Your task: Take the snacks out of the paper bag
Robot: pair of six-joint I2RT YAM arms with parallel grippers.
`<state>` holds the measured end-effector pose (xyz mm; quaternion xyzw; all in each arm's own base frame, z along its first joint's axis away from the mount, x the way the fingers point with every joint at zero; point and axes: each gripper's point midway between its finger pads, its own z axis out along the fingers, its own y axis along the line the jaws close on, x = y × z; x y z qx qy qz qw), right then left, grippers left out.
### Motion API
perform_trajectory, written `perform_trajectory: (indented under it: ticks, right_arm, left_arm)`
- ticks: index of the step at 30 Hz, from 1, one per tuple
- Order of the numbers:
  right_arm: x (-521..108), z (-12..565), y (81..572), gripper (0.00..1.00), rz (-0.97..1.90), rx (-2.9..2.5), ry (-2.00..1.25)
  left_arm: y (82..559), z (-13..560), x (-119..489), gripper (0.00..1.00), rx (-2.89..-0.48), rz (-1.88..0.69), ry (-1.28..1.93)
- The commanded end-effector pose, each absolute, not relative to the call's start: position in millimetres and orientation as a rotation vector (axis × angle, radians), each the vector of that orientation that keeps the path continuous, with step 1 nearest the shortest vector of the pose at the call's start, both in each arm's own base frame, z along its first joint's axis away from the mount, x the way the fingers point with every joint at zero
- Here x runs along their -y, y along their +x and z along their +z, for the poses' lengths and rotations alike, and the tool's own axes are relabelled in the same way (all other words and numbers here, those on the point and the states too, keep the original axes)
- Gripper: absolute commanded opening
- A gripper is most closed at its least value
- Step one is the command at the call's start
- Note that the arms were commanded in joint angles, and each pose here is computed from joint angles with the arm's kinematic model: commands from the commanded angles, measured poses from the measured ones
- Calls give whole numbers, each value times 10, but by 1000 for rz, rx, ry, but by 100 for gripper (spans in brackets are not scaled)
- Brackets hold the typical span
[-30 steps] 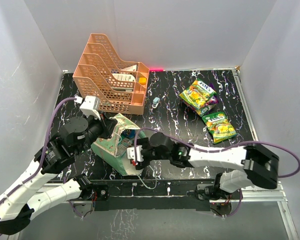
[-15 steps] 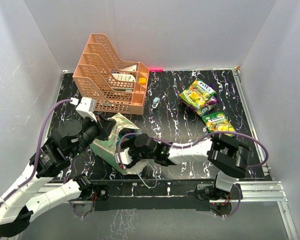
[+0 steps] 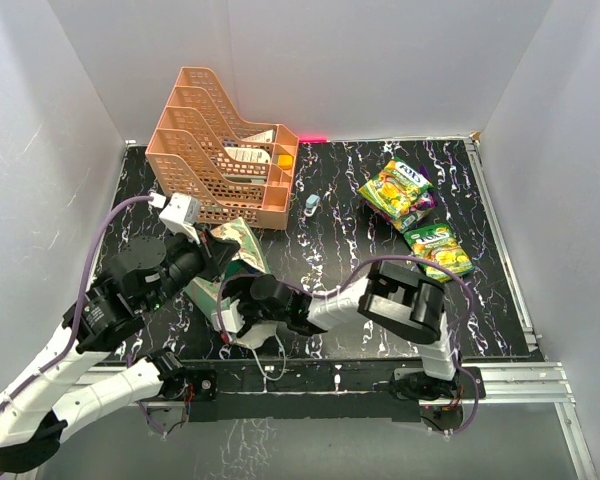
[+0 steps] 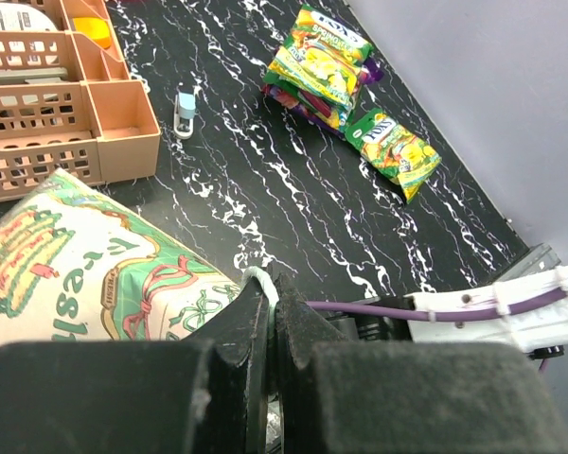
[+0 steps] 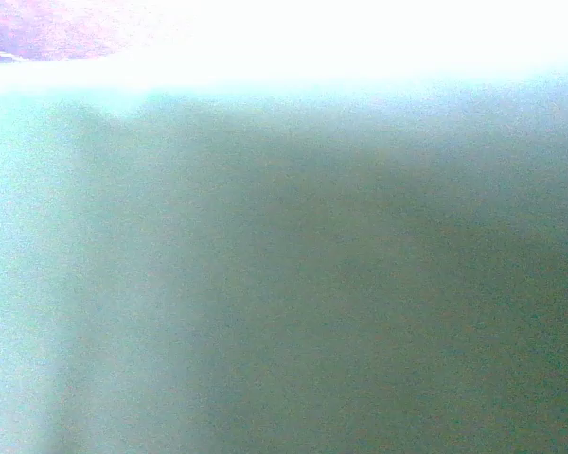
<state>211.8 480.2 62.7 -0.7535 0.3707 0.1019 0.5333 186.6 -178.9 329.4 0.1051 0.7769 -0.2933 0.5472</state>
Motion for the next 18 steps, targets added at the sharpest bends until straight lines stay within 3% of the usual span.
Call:
perform_trajectory:
  ticks: [1,5,9,14,18]
  right_arm:
    - [-5001,852,2422,67,141,-854,-1615]
    - [-5048,997,2593,58,87,-870,-1504]
    - [-4971,1171,2770,25,32,-894,-1397]
    - [-4847,1312,2801,9,42,-918,-1380]
    - [-4705,1375,2660,8,102,-950,-1414]
  left_arm:
    - [1816,3508,1858,0,-1782,-776,260]
    - [1795,3486,1823,0,-1793,-770,252]
    - [1777,3468,1766,0,-1796,-762,232]
    - [1785,3365,1676,0,-1818,-719,206]
    - [1843,3231,1563,0,-1849,-645,155]
